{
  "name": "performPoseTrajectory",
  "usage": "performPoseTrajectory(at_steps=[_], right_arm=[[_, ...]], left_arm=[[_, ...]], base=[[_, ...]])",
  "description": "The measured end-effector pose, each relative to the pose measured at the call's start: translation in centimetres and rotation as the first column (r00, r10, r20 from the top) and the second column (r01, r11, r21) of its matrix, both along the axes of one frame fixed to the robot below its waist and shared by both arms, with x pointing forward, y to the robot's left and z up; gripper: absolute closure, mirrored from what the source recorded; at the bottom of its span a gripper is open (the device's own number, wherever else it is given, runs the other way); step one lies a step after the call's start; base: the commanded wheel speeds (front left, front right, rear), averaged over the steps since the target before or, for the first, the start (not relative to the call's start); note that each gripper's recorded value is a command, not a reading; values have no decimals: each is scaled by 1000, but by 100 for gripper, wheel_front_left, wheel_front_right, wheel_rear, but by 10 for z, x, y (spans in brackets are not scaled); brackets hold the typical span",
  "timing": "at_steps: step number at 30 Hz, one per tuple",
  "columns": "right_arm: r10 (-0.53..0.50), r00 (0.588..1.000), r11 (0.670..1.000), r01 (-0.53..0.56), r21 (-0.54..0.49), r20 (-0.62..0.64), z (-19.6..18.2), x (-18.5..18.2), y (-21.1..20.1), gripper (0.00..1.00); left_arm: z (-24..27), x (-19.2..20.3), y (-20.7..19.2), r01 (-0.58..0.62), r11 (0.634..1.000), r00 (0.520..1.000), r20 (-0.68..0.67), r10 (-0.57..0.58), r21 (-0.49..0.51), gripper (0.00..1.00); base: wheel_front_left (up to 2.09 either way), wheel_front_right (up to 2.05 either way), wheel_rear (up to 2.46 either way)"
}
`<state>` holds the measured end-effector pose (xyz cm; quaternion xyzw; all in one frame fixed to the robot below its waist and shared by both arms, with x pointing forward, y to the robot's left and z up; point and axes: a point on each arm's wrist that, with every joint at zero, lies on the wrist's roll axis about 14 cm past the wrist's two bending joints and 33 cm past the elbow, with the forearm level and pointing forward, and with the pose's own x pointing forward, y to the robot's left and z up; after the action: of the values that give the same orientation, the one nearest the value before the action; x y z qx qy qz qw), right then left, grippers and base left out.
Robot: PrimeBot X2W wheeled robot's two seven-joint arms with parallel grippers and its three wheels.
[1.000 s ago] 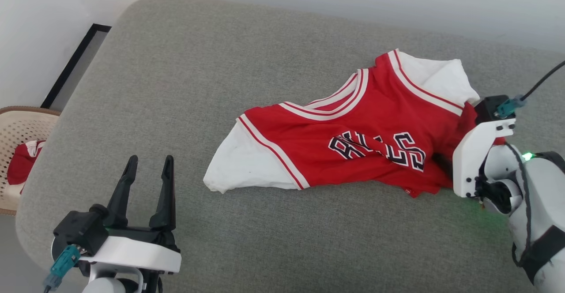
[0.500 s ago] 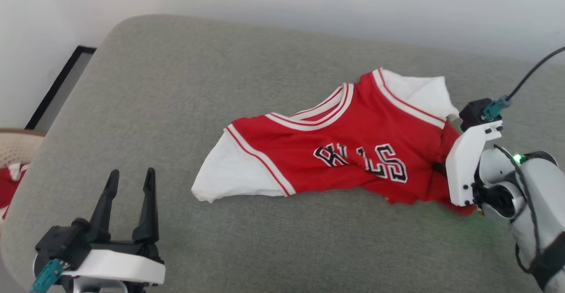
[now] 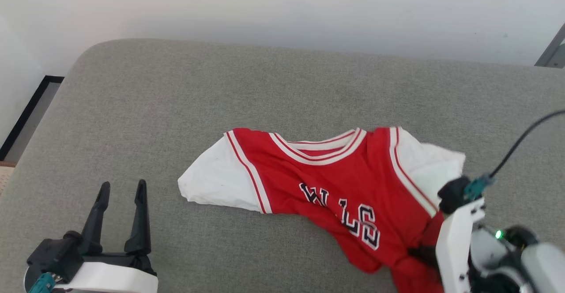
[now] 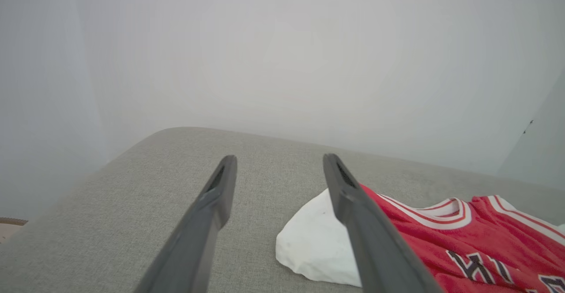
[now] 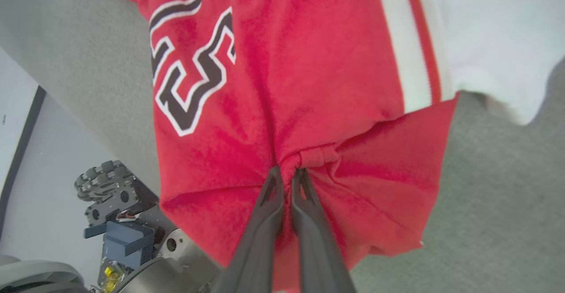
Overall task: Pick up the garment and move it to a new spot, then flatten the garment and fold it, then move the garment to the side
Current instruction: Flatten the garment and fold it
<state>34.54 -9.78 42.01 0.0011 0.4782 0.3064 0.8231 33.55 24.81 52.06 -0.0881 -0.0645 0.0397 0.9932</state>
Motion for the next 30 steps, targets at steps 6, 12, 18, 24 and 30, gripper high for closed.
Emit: performPoseTrajectory(at_steps=[6, 12, 18, 24, 30], right_arm=[[-50, 999, 996, 52, 69, -21, -13, -20, 18, 75], [-97, 995, 992, 94, 89, 26, -13, -11, 23, 0], [-174, 976, 976, 153, 154, 134, 15, 7, 16, 0], [-275, 926, 945, 210, 251, 260, 60, 22, 4, 0], [-418, 805, 896, 291, 335, 420, 107, 45, -25, 0]], left_arm=[[-5, 2, -4, 16, 1000, 1000, -16, -16, 2, 0], [-9, 15, -12, 77, 997, 996, -49, -76, 13, 0], [-15, 34, -22, 167, 986, 977, -137, -164, 10, 0], [-35, 56, -29, 246, 969, 924, -303, -234, 2, 0], [-67, 74, -37, 313, 949, 826, -486, -285, -24, 0]], base=[[0, 0, 0], [0, 0, 0], [0, 0, 0], [0, 0, 0], [0, 0, 0]])
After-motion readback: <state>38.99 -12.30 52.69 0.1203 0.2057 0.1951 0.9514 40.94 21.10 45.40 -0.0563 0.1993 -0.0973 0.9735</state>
